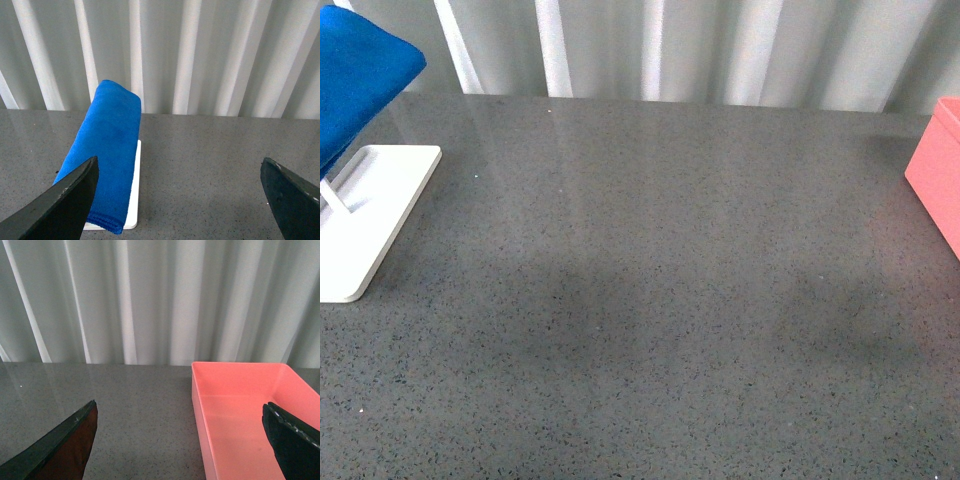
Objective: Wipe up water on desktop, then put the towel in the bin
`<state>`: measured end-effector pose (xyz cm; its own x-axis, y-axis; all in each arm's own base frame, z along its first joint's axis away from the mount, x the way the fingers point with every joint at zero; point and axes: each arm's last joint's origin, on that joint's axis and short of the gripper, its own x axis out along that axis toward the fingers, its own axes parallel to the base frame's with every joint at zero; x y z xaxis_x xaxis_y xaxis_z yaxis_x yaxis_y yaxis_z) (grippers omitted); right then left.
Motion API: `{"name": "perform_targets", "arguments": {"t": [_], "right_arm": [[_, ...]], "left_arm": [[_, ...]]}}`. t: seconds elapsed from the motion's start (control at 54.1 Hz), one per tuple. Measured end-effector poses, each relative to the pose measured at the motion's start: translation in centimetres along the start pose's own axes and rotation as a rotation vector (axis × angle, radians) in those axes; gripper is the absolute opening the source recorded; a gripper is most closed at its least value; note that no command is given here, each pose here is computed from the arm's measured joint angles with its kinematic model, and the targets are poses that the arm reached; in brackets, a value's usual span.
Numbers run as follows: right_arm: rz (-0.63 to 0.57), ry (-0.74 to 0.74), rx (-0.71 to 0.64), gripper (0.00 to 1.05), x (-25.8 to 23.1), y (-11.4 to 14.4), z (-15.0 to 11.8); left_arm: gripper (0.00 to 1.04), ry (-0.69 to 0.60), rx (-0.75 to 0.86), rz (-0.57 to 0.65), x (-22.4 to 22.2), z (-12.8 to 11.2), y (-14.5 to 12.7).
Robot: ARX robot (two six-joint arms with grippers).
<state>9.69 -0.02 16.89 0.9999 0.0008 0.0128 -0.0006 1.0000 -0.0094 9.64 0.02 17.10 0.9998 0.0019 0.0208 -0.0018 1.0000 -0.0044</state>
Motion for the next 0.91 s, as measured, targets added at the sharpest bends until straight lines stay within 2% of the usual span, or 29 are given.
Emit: {"name": "perform_targets", "arguments": {"t": [0.277, 0.37, 0.407, 0.462, 0.536, 0.703, 0.814, 0.906], "right_arm": [[0.0, 0.0, 0.0, 0.98, 0.0, 0.0, 0.0], [0.0, 0.0, 0.0, 0.98, 0.0, 0.0, 0.0], [0.0, -0.001, 0.0, 0.98, 0.0, 0.0, 0.0], [0.0, 0.0, 0.0, 0.98, 0.0, 0.0, 0.0], [0.0, 0.0, 0.0, 0.98, 0.0, 0.0, 0.0], [0.0, -0.001, 0.0, 0.98, 0.0, 0.0, 0.0], [0.0, 0.0, 0.0, 0.98, 0.0, 0.0, 0.0], [0.0, 0.0, 0.0, 0.98, 0.0, 0.0, 0.0]], "left_arm": [[0.98, 0.003, -0.003, 0.002, 0.0, 0.0, 0.0], [0.98, 0.326, -0.096, 0.134, 0.1, 0.1, -0.1], [0.98, 0.363, -0.108, 0.148, 0.3, 0.4, -0.2], [0.98, 0.349, -0.113, 0.13, 0.7, 1.4, -0.5], [0.98, 0.269, -0.126, 0.092, 1.7, 3.9, -0.9], [0.98, 0.152, -0.099, 0.013, 6.1, 8.8, -1.3], [0.98, 0.188, -0.071, -0.032, 10.7, 11.2, -0.8], [0.98, 0.242, -0.058, -0.052, 14.2, 12.2, -0.2]]}}
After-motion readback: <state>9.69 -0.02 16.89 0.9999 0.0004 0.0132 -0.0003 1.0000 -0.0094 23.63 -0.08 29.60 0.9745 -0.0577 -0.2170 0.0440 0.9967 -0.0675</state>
